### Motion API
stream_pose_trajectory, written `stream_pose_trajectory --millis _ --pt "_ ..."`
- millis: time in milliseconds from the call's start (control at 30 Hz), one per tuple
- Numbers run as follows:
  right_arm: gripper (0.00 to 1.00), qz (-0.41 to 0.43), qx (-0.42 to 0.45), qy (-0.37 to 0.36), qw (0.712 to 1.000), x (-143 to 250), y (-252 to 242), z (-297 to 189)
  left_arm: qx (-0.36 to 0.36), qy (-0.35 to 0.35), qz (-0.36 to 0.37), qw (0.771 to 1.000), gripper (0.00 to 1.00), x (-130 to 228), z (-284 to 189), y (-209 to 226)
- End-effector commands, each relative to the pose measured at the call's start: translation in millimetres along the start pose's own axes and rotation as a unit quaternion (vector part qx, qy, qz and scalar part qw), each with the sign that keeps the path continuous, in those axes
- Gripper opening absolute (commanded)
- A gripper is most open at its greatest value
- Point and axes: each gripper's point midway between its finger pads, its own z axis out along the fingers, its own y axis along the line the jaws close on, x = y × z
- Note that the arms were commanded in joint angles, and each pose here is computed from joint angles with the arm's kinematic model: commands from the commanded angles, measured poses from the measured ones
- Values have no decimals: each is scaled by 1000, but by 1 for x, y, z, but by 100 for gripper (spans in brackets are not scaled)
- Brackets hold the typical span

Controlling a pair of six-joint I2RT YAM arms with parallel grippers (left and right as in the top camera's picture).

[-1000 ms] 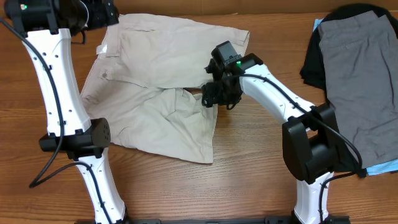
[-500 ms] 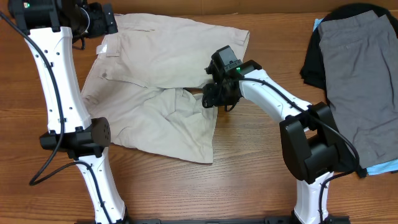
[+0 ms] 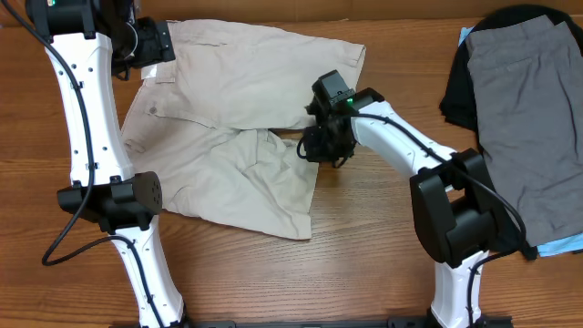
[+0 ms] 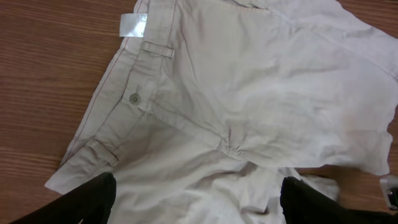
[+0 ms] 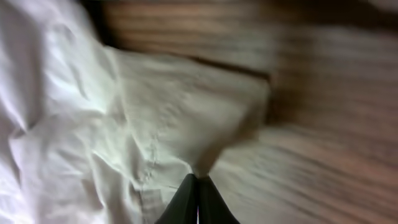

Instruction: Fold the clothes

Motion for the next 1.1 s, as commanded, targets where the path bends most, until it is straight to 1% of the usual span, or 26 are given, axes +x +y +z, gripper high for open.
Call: stream_pose_trajectory --millis 0,200,300,400,500,567,600,633,700,733,767,867,933,967,1000,1067 --pt "4 24 -13 -6 1000 -1 -7 -22 -15 4 15 1000 86 2 4 0" --pt "4 46 -14 -13 999 -1 -22 -47 -15 4 15 1000 85 2 4 0" --pt "4 50 -11 -26 998 -6 -40 -61 -15 4 15 1000 85 2 4 0" --pt "4 58 -9 -44 997 -15 -69 -79 -15 4 15 1000 85 2 4 0" --pt "4 75 -2 -35 997 -10 -93 -89 -20 3 28 999 85 1 3 2" --pt "4 84 -15 -26 996 -6 -94 -91 -20 3 21 1000 85 1 3 3" --pt "22 67 -34 -23 997 -5 -86 -90 -19 3 21 1000 85 1 3 2" --pt "53 48 -47 -23 997 -6 -73 -88 -19 3 22 1000 85 1 3 2" --pt "75 24 -44 -28 998 -8 -59 -81 -19 3 22 1000 86 1 3 2" --pt "89 3 -33 -34 999 -12 -48 -71 -19 3 22 1000 86 1 3 2" --pt "91 -2 -25 -36 999 -14 -41 -63 -19 3 22 1000 86 1 3 2" --pt "91 -17 -20 -36 999 -18 -26 -43 -18 3 22 1000 89 1 3 2" --pt "84 -23 -22 -32 999 -18 -15 -27 -17 4 24 1000 89 2 3 0" --pt "83 -25 -22 -30 999 -18 -13 -22 -17 4 25 1000 89 2 4 -2" --pt "79 -28 -22 -24 999 -16 -9 -14 -17 4 27 999 90 2 4 -3" --pt "76 -16 -4 -13 1000 -12 -9 1 -16 4 29 999 91 3 4 -6"
